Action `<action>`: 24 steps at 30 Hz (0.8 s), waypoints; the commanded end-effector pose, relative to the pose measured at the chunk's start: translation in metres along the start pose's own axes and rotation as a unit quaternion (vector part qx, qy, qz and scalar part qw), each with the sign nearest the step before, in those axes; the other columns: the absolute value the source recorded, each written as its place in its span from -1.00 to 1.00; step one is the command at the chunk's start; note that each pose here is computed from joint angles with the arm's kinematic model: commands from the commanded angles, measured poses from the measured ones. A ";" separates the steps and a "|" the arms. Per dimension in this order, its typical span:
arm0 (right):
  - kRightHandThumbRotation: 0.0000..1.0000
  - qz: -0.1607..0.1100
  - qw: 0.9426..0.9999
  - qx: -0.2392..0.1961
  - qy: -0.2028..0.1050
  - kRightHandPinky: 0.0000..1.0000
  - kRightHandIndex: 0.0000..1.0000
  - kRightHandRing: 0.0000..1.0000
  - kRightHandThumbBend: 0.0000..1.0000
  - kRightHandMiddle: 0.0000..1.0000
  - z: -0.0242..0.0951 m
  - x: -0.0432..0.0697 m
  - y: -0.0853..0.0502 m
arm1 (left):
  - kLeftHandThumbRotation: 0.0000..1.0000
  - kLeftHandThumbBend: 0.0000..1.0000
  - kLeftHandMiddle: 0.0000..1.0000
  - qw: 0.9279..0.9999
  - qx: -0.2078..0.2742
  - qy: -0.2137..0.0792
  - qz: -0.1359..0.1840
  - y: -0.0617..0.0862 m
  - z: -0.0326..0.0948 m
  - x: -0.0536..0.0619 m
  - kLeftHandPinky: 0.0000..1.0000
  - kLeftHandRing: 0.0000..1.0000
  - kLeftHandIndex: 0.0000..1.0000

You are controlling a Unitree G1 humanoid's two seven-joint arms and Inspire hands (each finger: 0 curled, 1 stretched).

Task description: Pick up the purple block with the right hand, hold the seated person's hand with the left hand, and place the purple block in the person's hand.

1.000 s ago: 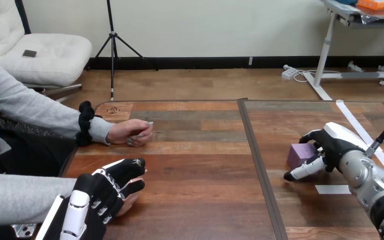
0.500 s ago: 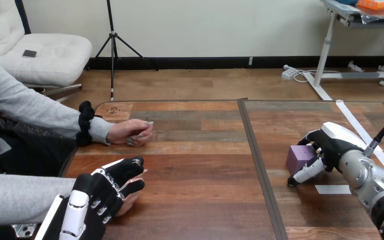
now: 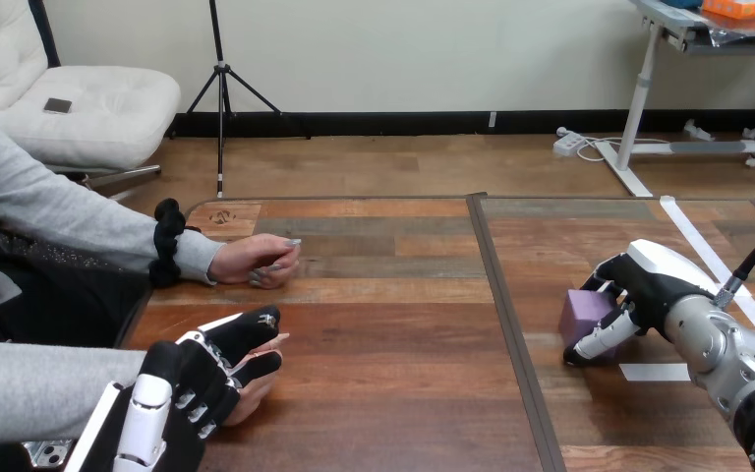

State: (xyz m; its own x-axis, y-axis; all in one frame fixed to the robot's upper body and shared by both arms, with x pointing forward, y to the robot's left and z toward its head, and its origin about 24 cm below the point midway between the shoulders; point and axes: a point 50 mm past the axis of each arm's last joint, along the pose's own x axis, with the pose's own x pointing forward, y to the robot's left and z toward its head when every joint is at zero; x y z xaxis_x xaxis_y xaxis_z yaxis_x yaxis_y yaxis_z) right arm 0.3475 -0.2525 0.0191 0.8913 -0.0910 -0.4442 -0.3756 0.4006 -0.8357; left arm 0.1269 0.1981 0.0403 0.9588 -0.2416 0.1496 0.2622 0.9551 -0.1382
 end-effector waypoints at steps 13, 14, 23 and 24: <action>-1.00 -0.038 0.999 -0.003 -0.010 -0.20 -0.04 -0.09 0.57 -0.01 0.009 0.002 -0.019 | 1.00 0.02 0.65 0.998 0.023 -0.052 -0.012 0.001 0.016 0.012 0.62 0.73 0.34; -1.00 -0.038 0.999 -0.003 -0.008 -0.21 -0.04 -0.10 0.58 -0.02 0.009 0.002 -0.020 | 1.00 0.02 0.65 0.998 0.024 -0.053 -0.012 0.001 0.016 0.012 0.61 0.73 0.34; -1.00 -0.040 0.999 -0.011 -0.003 -0.25 -0.06 -0.13 0.63 -0.05 0.010 0.003 -0.024 | 1.00 0.03 0.67 0.998 0.024 -0.053 -0.013 0.001 0.016 0.012 0.61 0.75 0.32; -1.00 -0.040 0.999 -0.015 -0.002 -0.25 -0.06 -0.13 0.64 -0.05 0.010 0.003 -0.025 | 1.00 0.03 0.67 0.998 0.024 -0.052 -0.012 0.001 0.017 0.012 0.61 0.75 0.32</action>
State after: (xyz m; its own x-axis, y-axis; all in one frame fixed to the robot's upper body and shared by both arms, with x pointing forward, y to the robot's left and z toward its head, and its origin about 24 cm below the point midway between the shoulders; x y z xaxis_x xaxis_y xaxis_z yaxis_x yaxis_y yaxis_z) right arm 0.3471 -0.2546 0.0190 0.8901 -0.1105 -0.4421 -0.3682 0.3973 -0.8406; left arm 0.1265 0.2002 0.0421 0.9584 -0.2348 0.1624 0.2560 0.9586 -0.1249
